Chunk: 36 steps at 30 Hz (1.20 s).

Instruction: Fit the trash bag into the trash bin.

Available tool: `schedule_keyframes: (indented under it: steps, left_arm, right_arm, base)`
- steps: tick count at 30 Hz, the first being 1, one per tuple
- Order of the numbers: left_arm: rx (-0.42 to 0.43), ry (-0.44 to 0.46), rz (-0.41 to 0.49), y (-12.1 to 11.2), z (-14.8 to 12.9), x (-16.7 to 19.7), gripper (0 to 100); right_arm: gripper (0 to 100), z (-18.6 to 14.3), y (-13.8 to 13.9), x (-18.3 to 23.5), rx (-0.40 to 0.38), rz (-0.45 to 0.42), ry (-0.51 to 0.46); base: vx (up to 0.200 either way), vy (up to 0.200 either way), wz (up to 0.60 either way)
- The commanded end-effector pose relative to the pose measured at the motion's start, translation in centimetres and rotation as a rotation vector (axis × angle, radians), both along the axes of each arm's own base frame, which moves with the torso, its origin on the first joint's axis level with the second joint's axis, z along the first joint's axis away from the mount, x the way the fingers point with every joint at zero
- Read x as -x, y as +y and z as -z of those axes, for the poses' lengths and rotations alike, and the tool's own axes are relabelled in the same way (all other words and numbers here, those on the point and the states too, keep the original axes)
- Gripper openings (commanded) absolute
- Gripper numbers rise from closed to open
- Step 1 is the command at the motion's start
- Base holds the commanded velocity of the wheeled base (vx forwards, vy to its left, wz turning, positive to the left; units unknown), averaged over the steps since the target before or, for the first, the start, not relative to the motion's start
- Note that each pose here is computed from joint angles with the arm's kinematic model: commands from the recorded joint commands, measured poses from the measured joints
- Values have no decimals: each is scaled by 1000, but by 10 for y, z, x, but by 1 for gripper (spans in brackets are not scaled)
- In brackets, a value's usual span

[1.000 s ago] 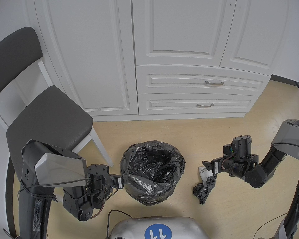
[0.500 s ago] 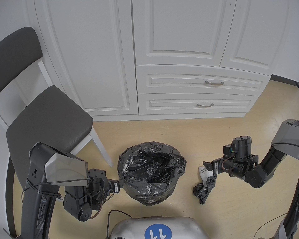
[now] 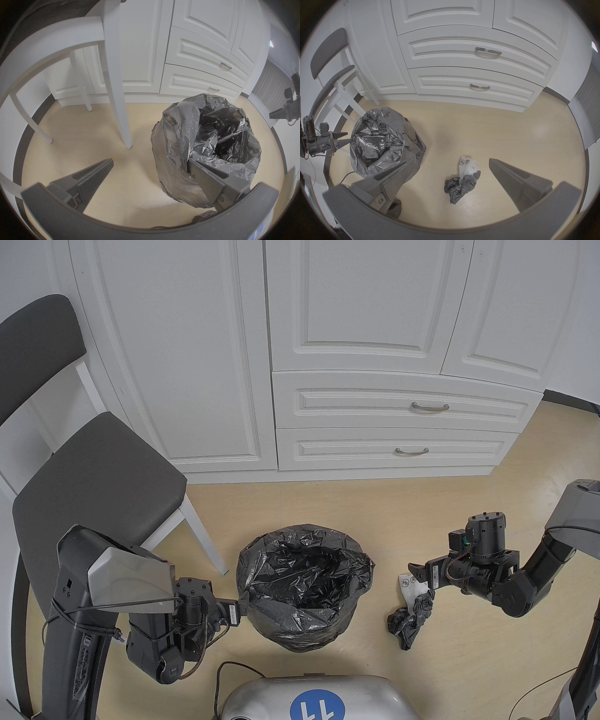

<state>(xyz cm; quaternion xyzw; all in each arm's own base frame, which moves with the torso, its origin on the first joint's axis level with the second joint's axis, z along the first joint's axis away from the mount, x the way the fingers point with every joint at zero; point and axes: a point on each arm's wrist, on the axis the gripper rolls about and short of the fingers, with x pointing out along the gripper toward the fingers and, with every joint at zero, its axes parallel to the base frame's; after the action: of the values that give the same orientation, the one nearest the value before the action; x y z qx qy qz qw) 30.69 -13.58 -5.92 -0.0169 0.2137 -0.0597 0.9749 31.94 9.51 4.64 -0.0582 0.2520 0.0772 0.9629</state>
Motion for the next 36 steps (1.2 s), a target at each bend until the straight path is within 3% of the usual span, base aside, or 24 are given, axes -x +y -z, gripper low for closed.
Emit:
schedule_keyframes:
  steps: [1,9,21,25,36]
  left_arm:
    - [17,-35,3,-2,-16,1,100]
    - [45,-88,46,-11,-47,14,100]
    - [64,-119,121,-25,-72,40,100]
    - [53,-118,164,-24,-85,59,100]
    - [63,-197,191,-20,-115,73,100]
  right_arm:
    - [100,-3,0,0,-3,1,-8]
    - [100,-8,3,2,-6,-2,-25]
    - [100,-16,-1,12,9,12,-40]
    - [100,-12,-10,16,83,-6,-23]
    - [100,-7,-33,0,60,24,10]
  base:
    - [0,0,0]
    - [0,0,0]
    - [0,0,0]
    - [0,0,0]
    - [0,0,0]
